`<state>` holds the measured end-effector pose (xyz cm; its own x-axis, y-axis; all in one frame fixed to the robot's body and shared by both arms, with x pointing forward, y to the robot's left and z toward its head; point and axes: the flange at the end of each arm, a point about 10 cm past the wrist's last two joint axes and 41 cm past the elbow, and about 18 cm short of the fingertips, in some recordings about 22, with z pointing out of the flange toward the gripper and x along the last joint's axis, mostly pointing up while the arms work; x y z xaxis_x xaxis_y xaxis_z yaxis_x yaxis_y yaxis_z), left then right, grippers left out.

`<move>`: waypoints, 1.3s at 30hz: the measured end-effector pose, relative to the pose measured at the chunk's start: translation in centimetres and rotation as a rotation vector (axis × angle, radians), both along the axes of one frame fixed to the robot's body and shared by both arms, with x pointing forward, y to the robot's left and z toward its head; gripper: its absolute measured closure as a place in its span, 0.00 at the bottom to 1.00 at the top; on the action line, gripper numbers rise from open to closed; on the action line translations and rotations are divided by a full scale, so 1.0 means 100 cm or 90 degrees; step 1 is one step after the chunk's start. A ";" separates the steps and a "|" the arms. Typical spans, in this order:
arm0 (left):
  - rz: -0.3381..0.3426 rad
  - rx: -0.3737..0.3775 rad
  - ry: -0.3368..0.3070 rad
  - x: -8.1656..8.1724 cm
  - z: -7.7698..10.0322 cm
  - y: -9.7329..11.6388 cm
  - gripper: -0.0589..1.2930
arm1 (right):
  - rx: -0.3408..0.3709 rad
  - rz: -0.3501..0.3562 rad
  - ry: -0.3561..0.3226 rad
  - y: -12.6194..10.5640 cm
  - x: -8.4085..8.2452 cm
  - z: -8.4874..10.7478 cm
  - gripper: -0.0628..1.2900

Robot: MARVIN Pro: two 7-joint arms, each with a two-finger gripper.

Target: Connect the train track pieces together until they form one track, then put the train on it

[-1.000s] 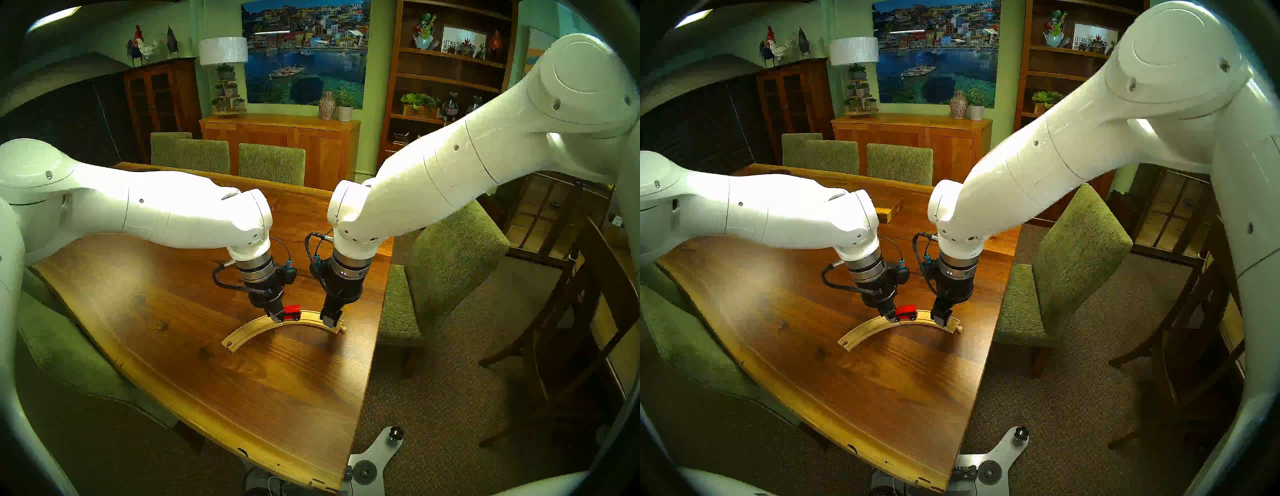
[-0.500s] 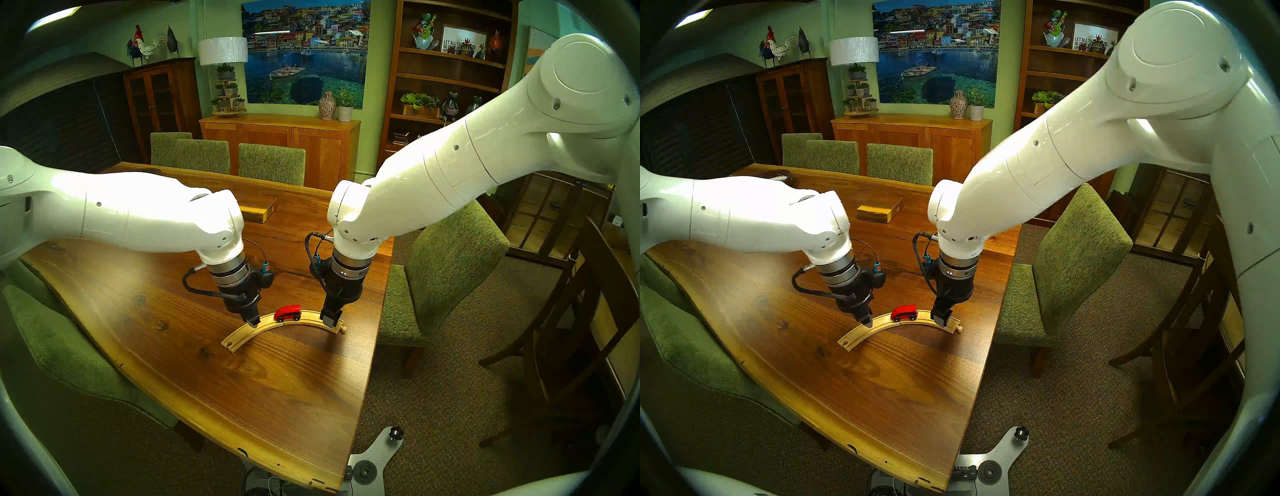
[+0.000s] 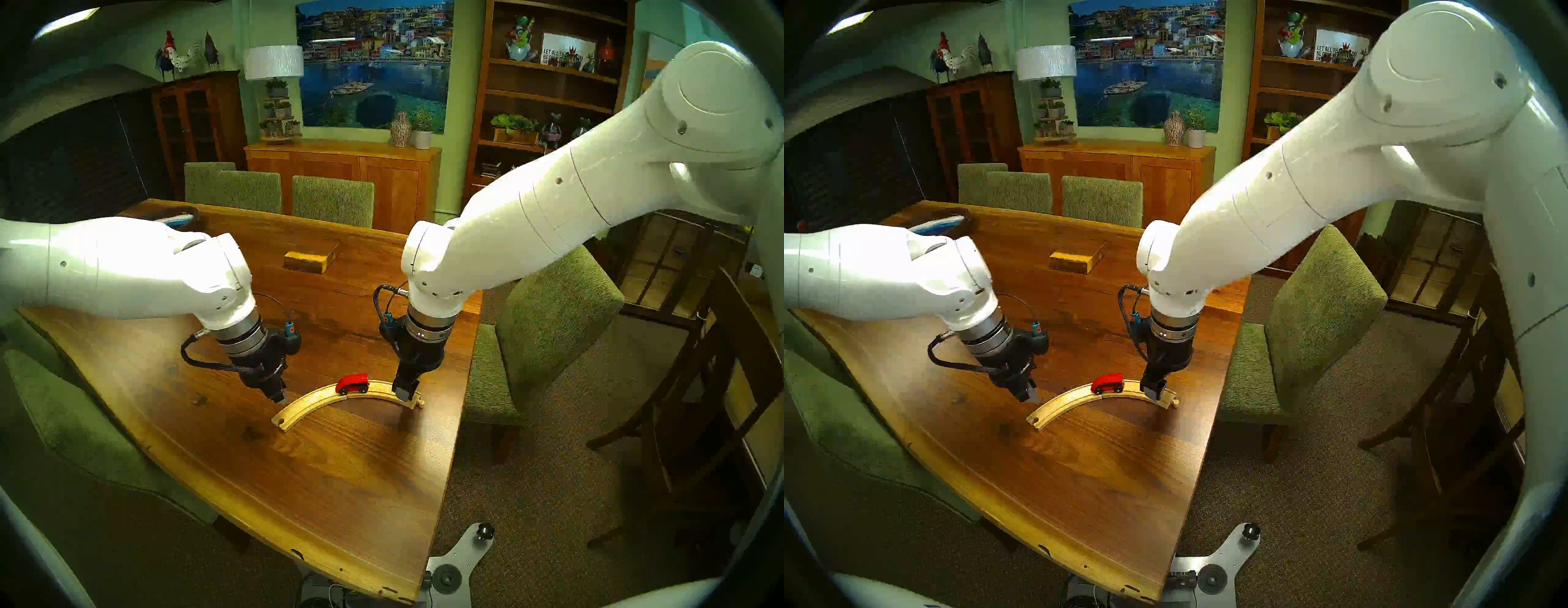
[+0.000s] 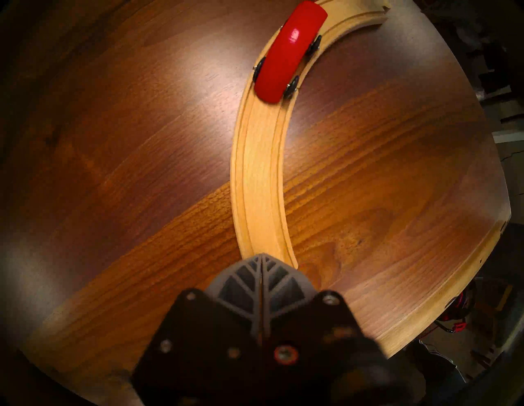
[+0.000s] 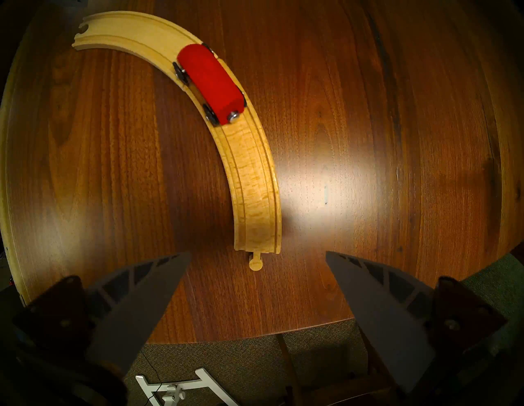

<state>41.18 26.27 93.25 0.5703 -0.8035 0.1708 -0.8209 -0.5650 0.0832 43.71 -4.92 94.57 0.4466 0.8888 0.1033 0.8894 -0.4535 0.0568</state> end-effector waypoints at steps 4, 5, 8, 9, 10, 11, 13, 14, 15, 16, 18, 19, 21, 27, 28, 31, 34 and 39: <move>-0.014 -0.024 -0.030 -0.006 0.000 0.015 0.97 | 0.000 0.000 0.000 0.000 0.000 0.000 0.05; -0.019 -0.029 -0.037 -0.007 0.000 0.018 0.97 | 0.000 0.000 0.000 0.000 0.000 0.000 0.05; -0.028 -0.043 -0.052 -0.010 0.001 0.025 0.97 | 0.000 0.000 0.000 0.000 0.000 0.000 0.05; -0.032 -0.048 -0.057 -0.011 0.001 0.027 0.97 | 0.000 0.000 0.000 0.000 0.000 0.000 0.05; -0.043 -0.061 -0.069 -0.014 0.002 0.032 0.97 | 0.000 0.000 0.000 0.000 0.000 0.000 0.05; -0.051 -0.069 -0.075 -0.015 0.003 0.035 0.97 | 0.000 0.000 0.000 0.000 0.000 0.000 0.05; -0.057 -0.074 -0.080 -0.017 0.004 0.037 0.97 | 0.000 0.000 0.000 0.000 0.000 0.000 0.05; -0.064 -0.081 -0.083 -0.019 0.005 0.039 0.97 | 0.000 0.000 0.000 0.000 0.000 0.000 0.05; -0.071 -0.087 -0.082 -0.021 0.006 0.042 0.97 | 0.000 0.000 0.000 0.000 0.000 0.000 0.05; -0.078 -0.093 -0.079 -0.023 0.007 0.044 0.97 | 0.000 0.000 0.000 0.000 0.000 0.000 0.05; -0.085 -0.099 -0.071 -0.025 0.009 0.046 0.93 | 0.000 0.000 0.000 0.000 0.000 0.000 0.05; -0.087 -0.100 -0.068 -0.026 0.010 0.046 0.85 | 0.000 0.000 0.000 0.000 0.000 0.000 0.05; -0.090 -0.102 -0.058 -0.026 0.012 0.048 0.62 | 0.000 0.000 0.000 0.000 0.000 0.000 0.05; -0.087 -0.083 -0.036 -0.023 0.015 0.050 0.12 | 0.000 0.000 0.000 0.000 0.000 0.000 0.05; -0.086 -0.080 -0.034 -0.023 0.015 0.050 0.13 | 0.000 0.000 0.000 0.000 0.000 0.000 0.05; -0.086 -0.073 -0.026 -0.022 0.016 0.049 0.10 | 0.000 0.000 0.000 0.000 0.000 0.000 0.05; -0.086 -0.069 -0.021 -0.021 0.017 0.048 0.06 | 0.000 0.000 0.000 0.000 0.000 0.000 0.05; -0.085 -0.066 -0.015 -0.020 0.018 0.047 0.06 | 0.000 0.000 0.000 0.000 0.000 0.000 0.05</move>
<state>39.14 30.98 95.04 0.4549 -0.8489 0.2691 -0.8903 -0.4406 0.1151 43.69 -4.91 94.59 0.4465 0.8888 0.1032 0.8895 -0.4534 0.0566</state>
